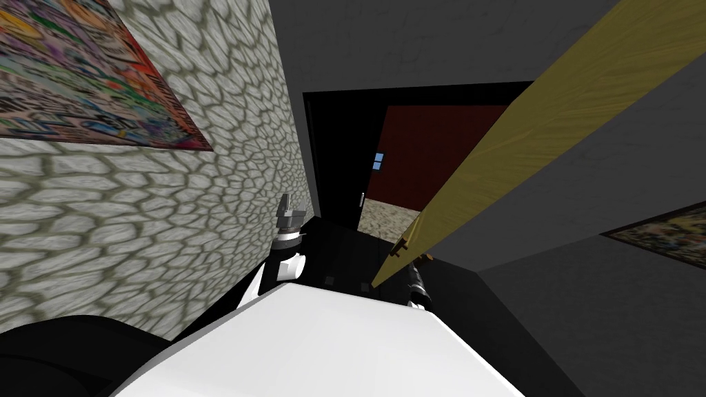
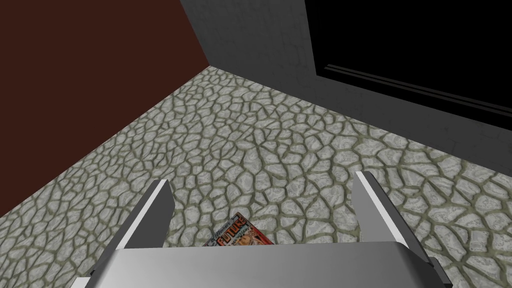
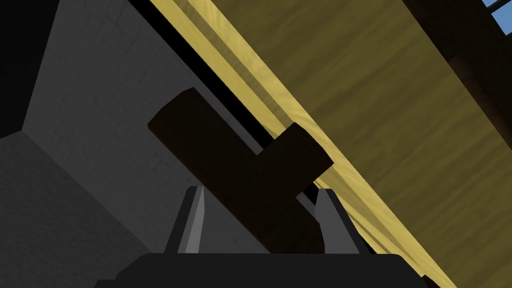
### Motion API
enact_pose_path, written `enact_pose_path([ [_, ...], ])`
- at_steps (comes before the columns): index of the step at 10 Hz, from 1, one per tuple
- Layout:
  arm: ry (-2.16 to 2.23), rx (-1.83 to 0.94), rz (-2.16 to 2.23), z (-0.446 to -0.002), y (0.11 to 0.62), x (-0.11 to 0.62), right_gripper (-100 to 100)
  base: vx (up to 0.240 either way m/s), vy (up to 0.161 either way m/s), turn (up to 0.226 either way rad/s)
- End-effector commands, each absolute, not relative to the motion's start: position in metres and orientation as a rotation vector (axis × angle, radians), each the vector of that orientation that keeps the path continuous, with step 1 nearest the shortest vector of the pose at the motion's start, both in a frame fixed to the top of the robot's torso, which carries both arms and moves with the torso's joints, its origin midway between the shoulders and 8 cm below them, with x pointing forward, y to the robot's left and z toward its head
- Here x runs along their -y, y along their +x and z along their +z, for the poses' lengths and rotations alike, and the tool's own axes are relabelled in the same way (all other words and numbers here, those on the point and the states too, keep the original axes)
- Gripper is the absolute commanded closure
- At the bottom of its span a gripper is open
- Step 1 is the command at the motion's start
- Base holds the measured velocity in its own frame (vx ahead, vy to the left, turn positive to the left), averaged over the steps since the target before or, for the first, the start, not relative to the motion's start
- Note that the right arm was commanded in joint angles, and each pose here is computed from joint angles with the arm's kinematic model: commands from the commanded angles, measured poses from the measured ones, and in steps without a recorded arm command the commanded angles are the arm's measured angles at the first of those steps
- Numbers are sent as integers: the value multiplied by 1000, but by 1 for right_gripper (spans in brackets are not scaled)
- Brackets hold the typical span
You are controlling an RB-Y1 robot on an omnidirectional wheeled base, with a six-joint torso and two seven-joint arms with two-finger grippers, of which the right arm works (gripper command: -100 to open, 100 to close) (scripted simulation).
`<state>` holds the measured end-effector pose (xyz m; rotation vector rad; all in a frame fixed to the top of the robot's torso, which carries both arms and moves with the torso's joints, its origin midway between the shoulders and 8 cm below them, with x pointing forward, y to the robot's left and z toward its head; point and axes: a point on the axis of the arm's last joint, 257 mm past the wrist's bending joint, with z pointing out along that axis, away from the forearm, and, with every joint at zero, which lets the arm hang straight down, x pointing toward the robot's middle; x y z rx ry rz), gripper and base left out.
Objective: Pull the door open
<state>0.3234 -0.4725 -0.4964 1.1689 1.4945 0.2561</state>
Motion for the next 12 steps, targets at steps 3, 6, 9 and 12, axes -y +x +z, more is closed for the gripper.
enact_pose_path([
  [3,1186,-1463,302,-491,340,464,100,-3,-8,-2],
  [6,1193,-1456,311,-491,341,464,100,-5,-4,9],
  [9,1193,-1456,311,-491,341,464,100,-21,-16,7],
  [12,1193,-1456,311,-491,341,464,100,5,4,2],
])
